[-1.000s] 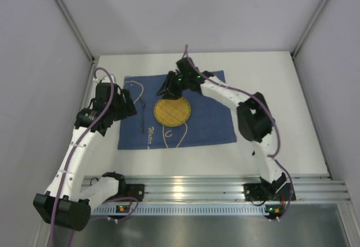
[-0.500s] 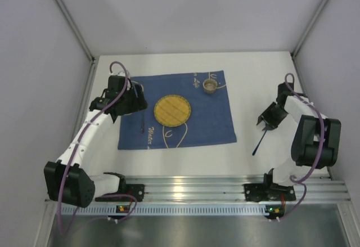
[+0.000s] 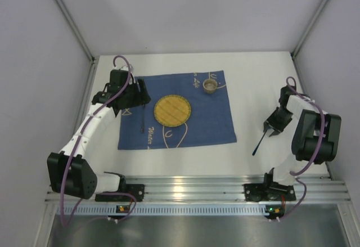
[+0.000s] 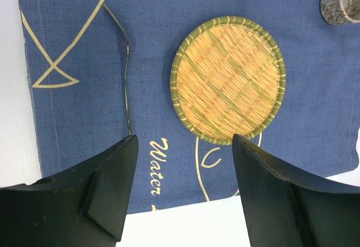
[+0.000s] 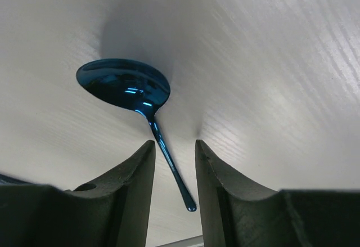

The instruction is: Set the dinner table for one person

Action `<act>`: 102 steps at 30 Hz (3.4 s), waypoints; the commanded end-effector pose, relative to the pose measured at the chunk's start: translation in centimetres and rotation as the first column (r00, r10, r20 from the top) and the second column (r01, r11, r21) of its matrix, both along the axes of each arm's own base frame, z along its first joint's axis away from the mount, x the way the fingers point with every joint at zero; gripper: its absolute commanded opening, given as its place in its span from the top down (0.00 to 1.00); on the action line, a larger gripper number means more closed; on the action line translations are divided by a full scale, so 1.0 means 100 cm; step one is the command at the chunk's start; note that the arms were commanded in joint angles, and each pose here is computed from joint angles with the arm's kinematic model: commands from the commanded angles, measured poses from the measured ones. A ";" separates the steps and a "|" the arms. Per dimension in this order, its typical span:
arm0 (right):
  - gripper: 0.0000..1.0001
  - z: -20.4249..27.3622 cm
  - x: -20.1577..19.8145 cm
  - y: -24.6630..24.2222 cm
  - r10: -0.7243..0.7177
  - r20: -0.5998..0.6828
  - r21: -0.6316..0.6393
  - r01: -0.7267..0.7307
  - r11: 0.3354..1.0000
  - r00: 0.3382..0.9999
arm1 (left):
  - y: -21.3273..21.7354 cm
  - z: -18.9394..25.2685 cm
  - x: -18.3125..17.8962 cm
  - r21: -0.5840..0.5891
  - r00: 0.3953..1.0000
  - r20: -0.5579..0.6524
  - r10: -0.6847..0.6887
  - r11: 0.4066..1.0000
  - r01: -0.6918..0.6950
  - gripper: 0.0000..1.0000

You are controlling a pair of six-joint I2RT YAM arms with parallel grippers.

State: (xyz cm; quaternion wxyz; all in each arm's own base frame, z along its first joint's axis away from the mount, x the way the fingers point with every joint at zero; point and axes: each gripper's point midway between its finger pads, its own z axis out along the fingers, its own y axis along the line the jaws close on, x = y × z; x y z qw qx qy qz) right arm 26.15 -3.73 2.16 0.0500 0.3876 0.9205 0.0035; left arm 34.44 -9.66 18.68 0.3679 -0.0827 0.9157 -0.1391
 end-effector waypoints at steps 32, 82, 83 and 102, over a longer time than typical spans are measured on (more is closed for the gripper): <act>1.00 0.106 0.138 0.252 0.699 0.261 -0.167 -0.682 0.712 0.666 | -0.007 0.011 0.031 -0.003 0.999 0.035 -0.025 1.000 0.025 0.27; 0.00 0.221 0.031 0.218 0.685 0.691 -0.493 -0.541 0.681 0.233 | 0.115 -0.061 0.050 0.266 0.803 0.592 0.066 0.925 -0.272 0.12; 0.00 0.220 0.031 0.216 0.684 0.692 -0.496 -0.536 0.683 0.232 | 0.119 -0.077 0.047 0.235 0.825 0.558 0.086 0.937 -0.257 0.14; 0.00 0.220 0.031 0.252 0.662 0.739 -0.450 -0.638 0.625 0.127 | 0.103 -0.105 0.049 0.244 0.805 0.594 0.016 0.949 -0.199 0.02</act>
